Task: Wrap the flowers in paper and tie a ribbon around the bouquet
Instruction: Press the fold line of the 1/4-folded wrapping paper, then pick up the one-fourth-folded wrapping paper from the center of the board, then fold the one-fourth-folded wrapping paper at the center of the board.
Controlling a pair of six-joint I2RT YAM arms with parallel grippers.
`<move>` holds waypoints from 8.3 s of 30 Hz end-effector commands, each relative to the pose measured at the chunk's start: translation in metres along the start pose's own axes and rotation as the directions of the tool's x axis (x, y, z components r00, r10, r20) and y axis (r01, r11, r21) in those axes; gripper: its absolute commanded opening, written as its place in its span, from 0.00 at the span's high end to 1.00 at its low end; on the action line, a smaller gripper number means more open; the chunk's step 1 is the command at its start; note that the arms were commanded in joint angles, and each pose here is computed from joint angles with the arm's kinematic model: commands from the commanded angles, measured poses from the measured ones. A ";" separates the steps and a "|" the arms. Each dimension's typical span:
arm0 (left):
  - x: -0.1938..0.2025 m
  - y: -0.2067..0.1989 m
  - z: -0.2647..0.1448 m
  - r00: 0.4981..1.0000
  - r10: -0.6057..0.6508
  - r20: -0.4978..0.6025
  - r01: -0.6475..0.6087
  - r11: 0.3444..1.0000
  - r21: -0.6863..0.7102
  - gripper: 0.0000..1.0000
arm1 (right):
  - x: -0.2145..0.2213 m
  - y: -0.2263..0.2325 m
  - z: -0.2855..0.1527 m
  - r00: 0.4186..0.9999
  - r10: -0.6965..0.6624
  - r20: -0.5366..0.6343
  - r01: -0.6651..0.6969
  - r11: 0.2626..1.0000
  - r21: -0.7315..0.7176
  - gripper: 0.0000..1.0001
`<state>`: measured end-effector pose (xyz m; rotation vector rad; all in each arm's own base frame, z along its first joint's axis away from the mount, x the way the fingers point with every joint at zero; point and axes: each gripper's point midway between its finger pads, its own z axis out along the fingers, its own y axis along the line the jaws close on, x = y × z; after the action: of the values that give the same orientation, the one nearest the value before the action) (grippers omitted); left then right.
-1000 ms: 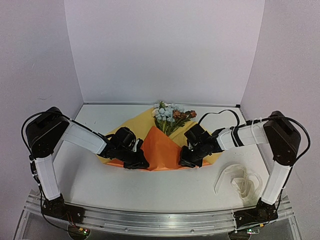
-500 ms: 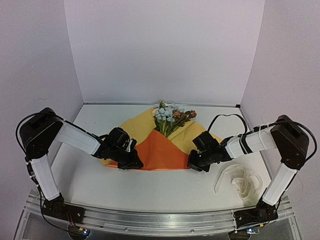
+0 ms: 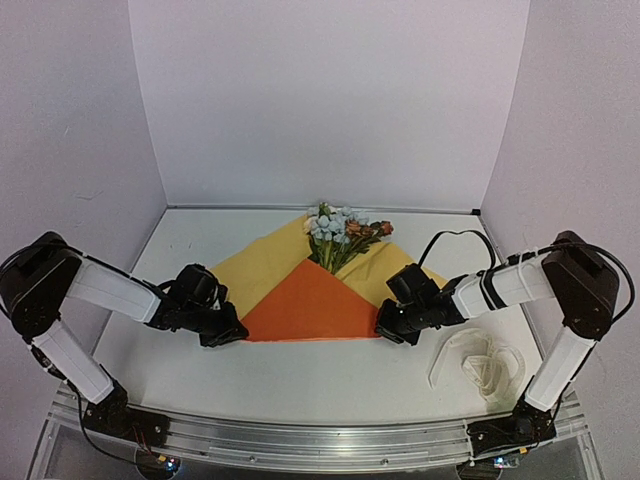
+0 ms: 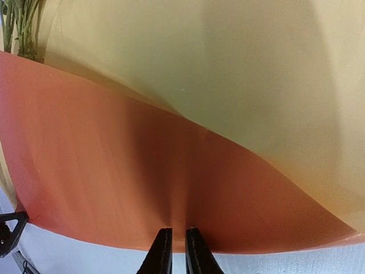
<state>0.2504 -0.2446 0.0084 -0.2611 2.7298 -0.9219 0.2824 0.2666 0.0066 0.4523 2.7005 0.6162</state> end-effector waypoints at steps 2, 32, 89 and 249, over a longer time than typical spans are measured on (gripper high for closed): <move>0.035 0.127 -0.027 0.968 -0.245 0.046 0.241 0.875 -0.420 0.92 | 0.009 -0.057 0.005 1.000 0.010 -0.002 -0.009 0.982 0.188 0.88; -0.021 -0.064 0.010 0.990 0.142 0.019 -0.142 0.990 -0.026 1.00 | 0.005 -0.041 0.004 0.999 0.037 0.006 -0.038 0.991 0.131 0.88; 0.018 0.022 0.032 0.990 0.005 -0.139 -0.042 0.962 -0.270 1.00 | -0.001 -0.141 -0.046 0.919 0.265 0.293 -0.311 0.942 0.125 0.64; 0.014 -0.192 0.142 0.803 0.571 -0.171 -0.534 0.816 0.220 0.72 | 0.008 0.094 -0.109 0.804 -0.559 0.205 0.580 0.812 -0.060 1.00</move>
<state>0.2918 -0.5009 0.0263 0.7479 2.5878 -1.1690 0.2616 0.2953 0.1339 -0.1953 2.3837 0.4990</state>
